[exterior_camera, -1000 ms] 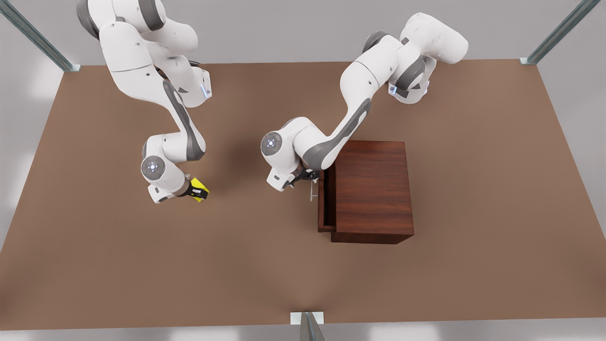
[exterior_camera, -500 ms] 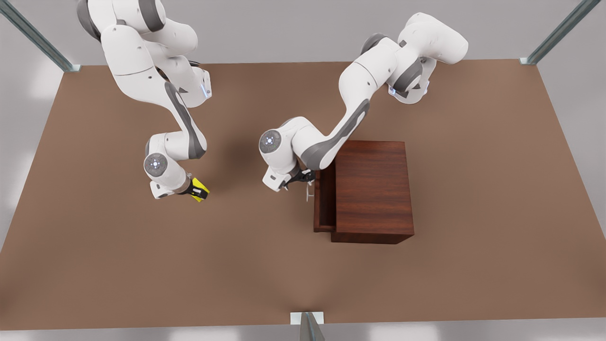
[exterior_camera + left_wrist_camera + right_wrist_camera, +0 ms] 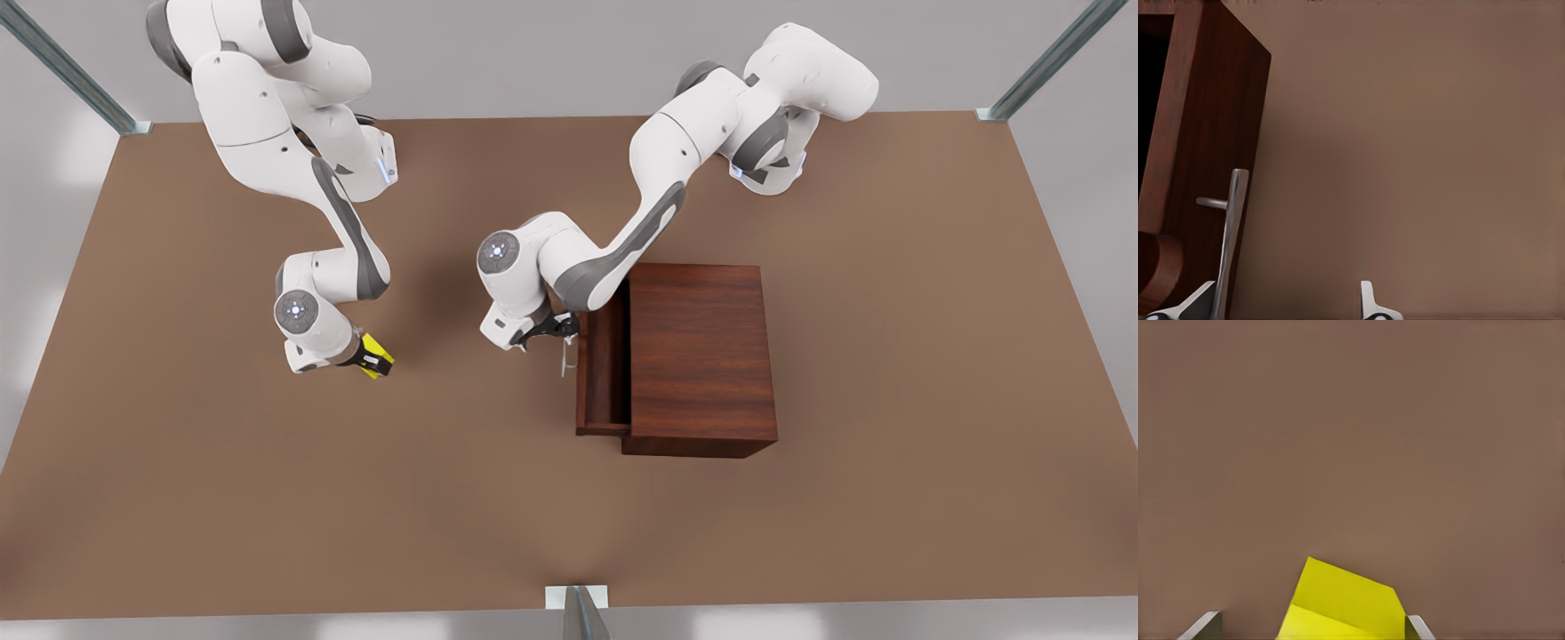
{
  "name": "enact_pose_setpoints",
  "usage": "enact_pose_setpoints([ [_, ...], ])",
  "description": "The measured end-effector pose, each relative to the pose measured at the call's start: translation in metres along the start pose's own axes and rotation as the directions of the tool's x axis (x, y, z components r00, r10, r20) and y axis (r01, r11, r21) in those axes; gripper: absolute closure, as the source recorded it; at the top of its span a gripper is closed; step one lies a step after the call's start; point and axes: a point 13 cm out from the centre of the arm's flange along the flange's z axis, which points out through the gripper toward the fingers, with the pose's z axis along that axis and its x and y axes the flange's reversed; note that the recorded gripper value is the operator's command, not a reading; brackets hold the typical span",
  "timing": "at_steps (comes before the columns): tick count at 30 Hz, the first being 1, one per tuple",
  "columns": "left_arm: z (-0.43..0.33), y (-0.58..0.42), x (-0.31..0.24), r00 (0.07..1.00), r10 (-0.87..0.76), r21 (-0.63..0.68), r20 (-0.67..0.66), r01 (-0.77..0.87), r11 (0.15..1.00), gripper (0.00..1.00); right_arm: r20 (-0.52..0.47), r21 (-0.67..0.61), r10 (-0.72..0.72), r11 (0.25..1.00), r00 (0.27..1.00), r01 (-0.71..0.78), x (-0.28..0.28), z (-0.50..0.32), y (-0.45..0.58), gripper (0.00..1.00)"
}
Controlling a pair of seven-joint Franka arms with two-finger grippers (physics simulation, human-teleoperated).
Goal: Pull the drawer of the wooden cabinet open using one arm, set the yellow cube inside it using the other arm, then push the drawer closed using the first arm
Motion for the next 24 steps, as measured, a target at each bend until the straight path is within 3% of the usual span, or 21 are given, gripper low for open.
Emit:
enact_pose_setpoints([
  [5,-0.026,-0.005,-0.004,1.0,-0.008,0.039,0.017,0.007,0.999,0.0,0.004,-0.001,0.007,1.0,1.0,-0.007,0.0,-0.007,-0.001,0.0],
  [8,-0.089,0.032,-0.031,0.997,-0.07,0.062,0.016,0.069,0.996,0.0,0.003,0.0,0.01,1.0,1.0,-0.01,0.0,-0.008,-0.001,0.0],
  [11,-0.194,0.205,-0.119,0.952,-0.296,0.086,-0.076,0.302,0.95,0.0,-0.01,0.008,0.013,1.0,1.0,-0.013,0.006,-0.004,-0.004,0.0],
  [13,-0.214,0.326,-0.147,0.905,-0.398,0.029,-0.15,0.407,0.913,0.0,-0.021,0.015,0.019,1.0,1.0,-0.018,0.01,0.0,-0.009,0.0],
  [17,-0.199,0.489,-0.093,0.846,-0.437,-0.117,-0.304,0.423,0.899,0.0,-0.028,0.02,0.025,1.0,0.999,-0.024,0.012,0.003,-0.012,0.0],
  [24,-0.193,0.513,-0.054,0.851,-0.258,-0.064,-0.458,0.258,0.964,0.0,-0.027,0.018,0.028,0.999,0.999,-0.028,0.007,-0.009,-0.007,0.0],
])
